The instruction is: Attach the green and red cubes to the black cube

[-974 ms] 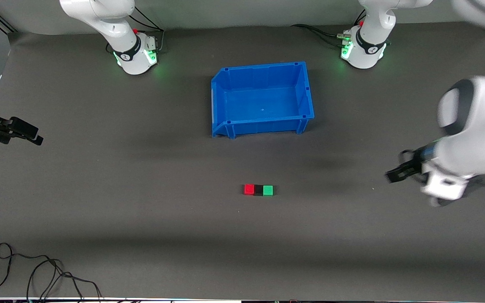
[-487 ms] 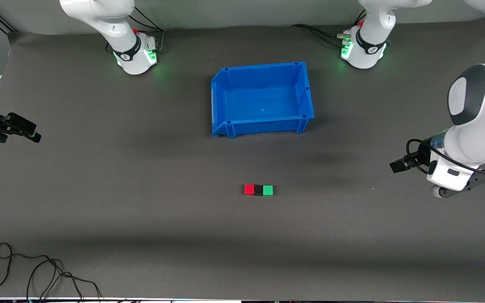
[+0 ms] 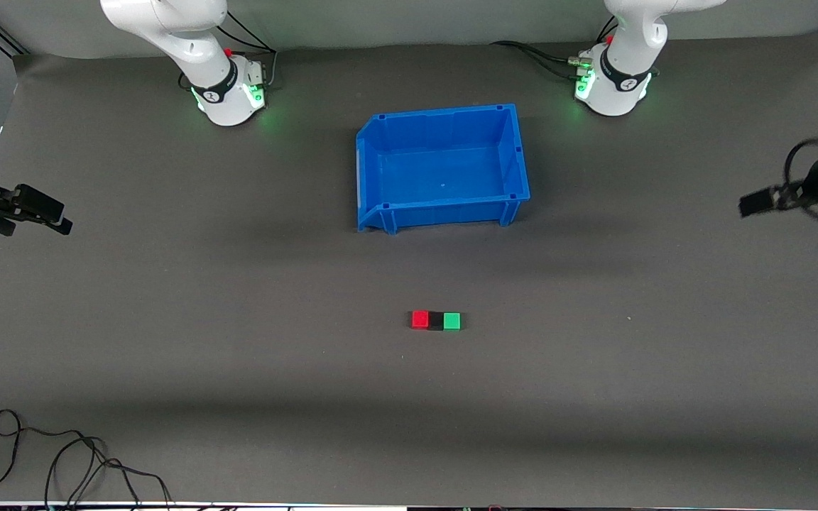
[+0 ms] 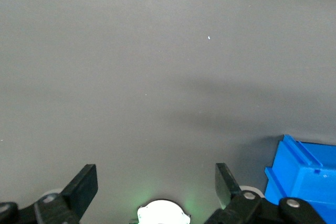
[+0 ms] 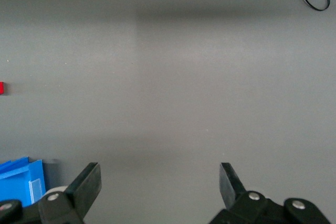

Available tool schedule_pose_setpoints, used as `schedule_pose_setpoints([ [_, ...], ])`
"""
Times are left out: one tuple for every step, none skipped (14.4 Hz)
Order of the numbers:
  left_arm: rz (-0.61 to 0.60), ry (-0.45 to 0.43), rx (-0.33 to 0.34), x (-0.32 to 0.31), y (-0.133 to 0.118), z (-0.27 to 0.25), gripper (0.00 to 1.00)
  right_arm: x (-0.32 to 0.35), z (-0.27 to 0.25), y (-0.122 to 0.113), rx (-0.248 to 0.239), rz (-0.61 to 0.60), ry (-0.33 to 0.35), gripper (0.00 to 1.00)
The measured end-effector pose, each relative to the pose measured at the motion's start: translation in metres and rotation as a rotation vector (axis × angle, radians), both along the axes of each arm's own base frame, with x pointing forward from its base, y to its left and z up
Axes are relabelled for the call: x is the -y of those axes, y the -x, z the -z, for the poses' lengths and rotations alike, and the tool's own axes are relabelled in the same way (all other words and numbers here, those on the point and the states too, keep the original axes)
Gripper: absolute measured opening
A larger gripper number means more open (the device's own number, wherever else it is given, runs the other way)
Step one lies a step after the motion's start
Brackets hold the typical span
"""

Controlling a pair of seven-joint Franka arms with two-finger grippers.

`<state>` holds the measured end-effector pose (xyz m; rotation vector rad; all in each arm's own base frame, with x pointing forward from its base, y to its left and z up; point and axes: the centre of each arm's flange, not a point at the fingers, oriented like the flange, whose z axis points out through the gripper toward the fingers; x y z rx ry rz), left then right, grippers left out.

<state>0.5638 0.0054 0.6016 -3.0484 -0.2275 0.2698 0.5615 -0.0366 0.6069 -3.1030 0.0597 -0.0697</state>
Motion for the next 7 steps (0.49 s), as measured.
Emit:
schedule_pose_setpoints([
  [0.005, 0.0, 0.023, 0.003, 0.002, -0.015, 1.0, 0.0, 0.0, 0.0, 0.0, 0.0, 0.0, 1.0],
  [0.009, -0.001, 0.037, 0.006, 0.001, -0.025, 1.0, 0.0, 0.0, 0.0, -0.001, 0.0, 0.0, 1.0],
  [0.016, -0.004, 0.046, 0.009, -0.001, -0.029, 1.0, 0.0, 0.0, 0.0, -0.001, 0.0, 0.0, 1.0],
  [0.023, -0.005, 0.049, 0.012, -0.006, -0.029, 1.0, 0.0, 0.0, 0.0, -0.001, 0.0, 0.0, 1.0],
  [0.029, -0.003, 0.049, 0.015, -0.011, -0.027, 1.0, 0.0, 0.0, 0.0, -0.001, 0.0, 0.0, 1.0],
  [0.037, 0.013, 0.044, 0.016, -0.015, -0.023, 1.0, 0.0, 0.0, 0.0, -0.001, 0.0, 0.0, 1.0],
  [0.061, 0.04, 0.04, 0.017, -0.018, -0.021, 1.0, 0.0, 0.0, 0.0, -0.001, 0.0, 0.0, 1.0],
])
